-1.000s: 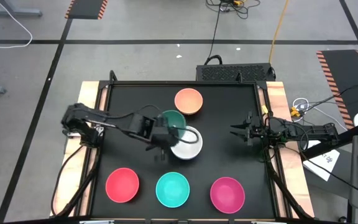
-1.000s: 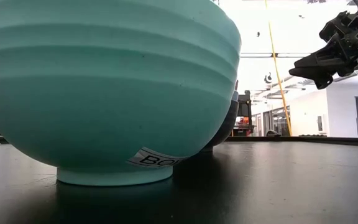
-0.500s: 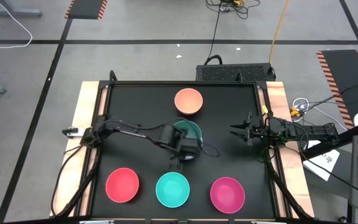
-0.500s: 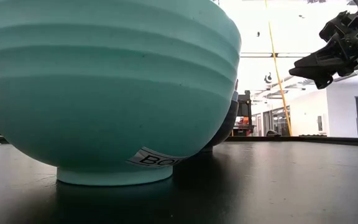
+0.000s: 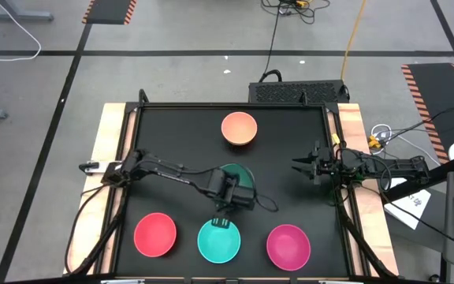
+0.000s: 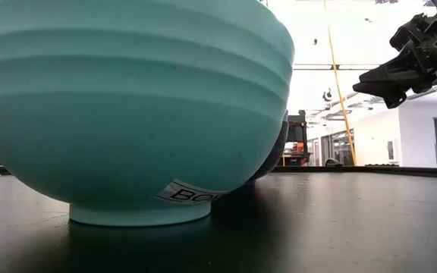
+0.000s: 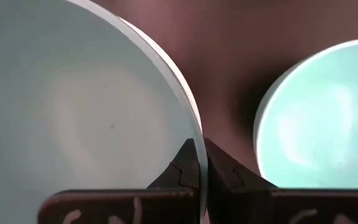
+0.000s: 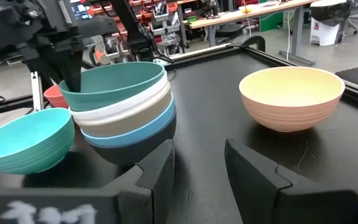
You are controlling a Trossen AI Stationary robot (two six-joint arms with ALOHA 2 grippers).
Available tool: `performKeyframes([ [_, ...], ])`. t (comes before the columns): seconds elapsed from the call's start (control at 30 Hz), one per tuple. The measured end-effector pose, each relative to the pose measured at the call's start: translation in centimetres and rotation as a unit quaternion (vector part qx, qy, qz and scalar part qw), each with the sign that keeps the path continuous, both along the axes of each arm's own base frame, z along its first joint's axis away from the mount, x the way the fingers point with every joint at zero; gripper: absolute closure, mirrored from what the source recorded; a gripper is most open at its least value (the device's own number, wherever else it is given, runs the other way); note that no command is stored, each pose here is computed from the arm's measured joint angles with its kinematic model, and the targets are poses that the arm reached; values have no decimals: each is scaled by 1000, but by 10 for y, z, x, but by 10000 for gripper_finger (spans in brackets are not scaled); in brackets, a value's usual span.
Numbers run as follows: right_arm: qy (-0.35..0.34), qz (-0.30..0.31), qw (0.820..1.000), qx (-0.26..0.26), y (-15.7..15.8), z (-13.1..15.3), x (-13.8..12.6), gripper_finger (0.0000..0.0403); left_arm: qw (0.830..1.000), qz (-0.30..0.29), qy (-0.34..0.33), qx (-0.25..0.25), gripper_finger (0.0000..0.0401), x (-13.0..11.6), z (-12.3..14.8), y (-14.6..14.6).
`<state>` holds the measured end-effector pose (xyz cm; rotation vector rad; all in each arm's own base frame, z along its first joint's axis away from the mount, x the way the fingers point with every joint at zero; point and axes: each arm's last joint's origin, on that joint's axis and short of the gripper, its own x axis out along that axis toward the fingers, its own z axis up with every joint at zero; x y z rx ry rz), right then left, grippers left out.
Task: Nest bowls inside each other
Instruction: Stack the green bowl on the white bowl, then stack the orange bowl on the green bowl
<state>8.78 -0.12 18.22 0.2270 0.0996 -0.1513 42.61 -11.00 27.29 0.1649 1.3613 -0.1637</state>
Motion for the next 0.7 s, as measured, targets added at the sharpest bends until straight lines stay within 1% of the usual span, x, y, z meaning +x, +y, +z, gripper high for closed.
performKeyframes([
  [0.1, 0, 0, 1000, 0, 0, 0, 0, 266, 1000, -2, -14, 10, 382, 1, 0, -3],
  [0.23, 0, 0, 1000, 0, 0, 0, 0, 266, 999, -25, -40, 16, 330, 6, 2, -5],
  [0.33, 0, 0, 1000, 3, 0, 0, 0, 266, 997, -21, -59, 33, 291, 9, 2, -4],
  [0.4, 0, 0, 1000, 4, 0, 0, 0, 266, 997, -22, -62, 37, 267, 9, 3, -4],
  [0.47, 0, 0, 1000, 4, 0, 0, 0, 266, 996, -18, -65, 54, 246, 9, 3, -3],
  [0.57, 0, 0, 1000, 4, 0, 0, 0, 266, 993, -14, -65, 93, 220, 2, 10, -4],
  [0.67, 0, 0, 1000, 4, 0, 0, 0, 266, 987, -9, -91, 128, 200, -8, 28, -6],
  [0.7, 1, 0, 1000, 4, 0, 0, 0, 266, 985, -9, -108, 133, 194, -11, 36, -8],
])
